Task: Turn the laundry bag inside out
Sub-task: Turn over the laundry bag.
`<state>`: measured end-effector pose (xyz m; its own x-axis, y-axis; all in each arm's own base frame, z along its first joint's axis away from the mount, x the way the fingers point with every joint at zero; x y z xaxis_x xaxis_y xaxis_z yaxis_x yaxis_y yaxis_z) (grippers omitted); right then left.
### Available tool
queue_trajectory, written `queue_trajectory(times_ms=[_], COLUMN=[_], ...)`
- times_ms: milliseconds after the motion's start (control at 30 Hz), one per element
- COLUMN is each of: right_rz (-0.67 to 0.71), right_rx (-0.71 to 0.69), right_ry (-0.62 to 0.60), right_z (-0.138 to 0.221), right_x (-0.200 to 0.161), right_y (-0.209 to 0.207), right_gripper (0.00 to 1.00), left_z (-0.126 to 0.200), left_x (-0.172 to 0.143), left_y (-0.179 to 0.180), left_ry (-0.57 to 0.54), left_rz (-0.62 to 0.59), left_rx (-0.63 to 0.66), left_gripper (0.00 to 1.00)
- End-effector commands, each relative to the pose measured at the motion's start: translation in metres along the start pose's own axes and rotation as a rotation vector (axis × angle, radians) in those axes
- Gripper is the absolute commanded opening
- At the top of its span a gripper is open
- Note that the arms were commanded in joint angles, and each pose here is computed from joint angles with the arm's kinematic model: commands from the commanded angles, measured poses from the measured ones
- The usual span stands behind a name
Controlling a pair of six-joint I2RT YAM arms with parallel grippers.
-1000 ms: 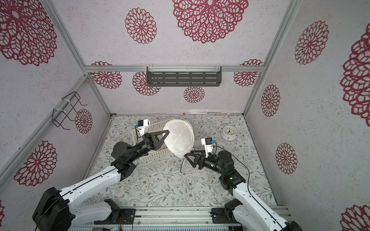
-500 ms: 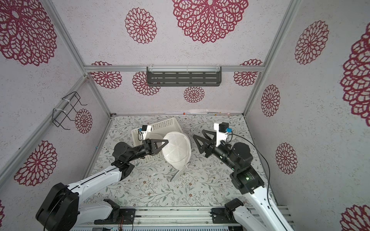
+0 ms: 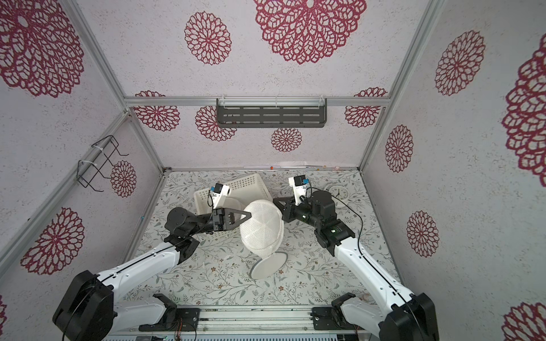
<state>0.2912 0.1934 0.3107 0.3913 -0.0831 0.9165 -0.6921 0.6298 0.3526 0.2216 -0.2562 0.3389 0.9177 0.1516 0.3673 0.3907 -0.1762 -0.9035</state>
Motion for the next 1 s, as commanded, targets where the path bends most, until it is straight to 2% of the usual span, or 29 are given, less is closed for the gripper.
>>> queue_trajectory(times_ms=[0, 133, 167, 233, 300, 367, 433, 533, 700, 800, 967], right_rz=[0.020, 0.015, 0.015, 0.021, 0.062, 0.119, 0.158, 0.189, 0.236, 0.234, 0.161], right_rx=[0.036, -0.007, -0.027, -0.074, -0.080, -0.019, 0.067, 0.136, 0.098, 0.061, -0.014], right_ry=[-0.098, -0.104, -0.106, -0.121, -0.139, -0.171, -0.199, -0.173, -0.126, -0.133, -0.137], right_z=[0.009, 0.025, 0.031, 0.050, 0.066, 0.077, 0.083, 0.074, 0.052, 0.045, 0.038], right_x=[0.024, 0.023, 0.023, 0.022, 0.022, 0.022, 0.021, 0.018, 0.025, 0.032, 0.034], right_y=[0.009, 0.006, 0.004, 0.000, 0.007, 0.023, 0.038, 0.050, 0.050, 0.043, 0.026], right_gripper=[0.00, 0.00, 0.06, 0.33, 0.49, 0.59, 0.63, 0.63, 0.53, 0.41, 0.11], left_z=[-0.002, -0.001, -0.001, -0.001, -0.001, -0.001, -0.002, -0.004, -0.004, -0.005, -0.006], left_x=[-0.005, -0.003, -0.003, -0.002, -0.002, -0.001, -0.001, 0.001, 0.001, -0.001, -0.006], left_y=[-0.015, -0.013, -0.011, -0.009, -0.007, -0.006, -0.005, -0.005, -0.007, -0.008, -0.010], left_ry=[0.046, 0.035, 0.034, 0.034, 0.035, 0.034, 0.038, 0.037, 0.037, 0.043, 0.075], left_rz=[-0.068, -0.074, -0.071, -0.067, -0.065, -0.060, -0.057, -0.055, -0.054, -0.055, -0.061], left_rx=[-0.039, -0.031, -0.027, -0.021, -0.016, -0.011, -0.010, -0.010, -0.012, -0.015, -0.018], left_gripper=[0.00, 0.00, 0.00, 0.00, 0.00, 0.00, 0.00, 0.00, 0.00, 0.00, 0.00])
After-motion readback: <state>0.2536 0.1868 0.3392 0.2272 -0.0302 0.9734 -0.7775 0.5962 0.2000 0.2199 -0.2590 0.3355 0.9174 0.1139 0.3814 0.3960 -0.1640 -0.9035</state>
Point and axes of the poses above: each gripper's point midway between its finger pads, its own z axis back along the fingers, its own y axis along the line the jaws close on, x = y × z, the point moved 4 cm from there along z, back along the fingers, and after that the axes turned 8 degrees about z, right-handed, at the moved point
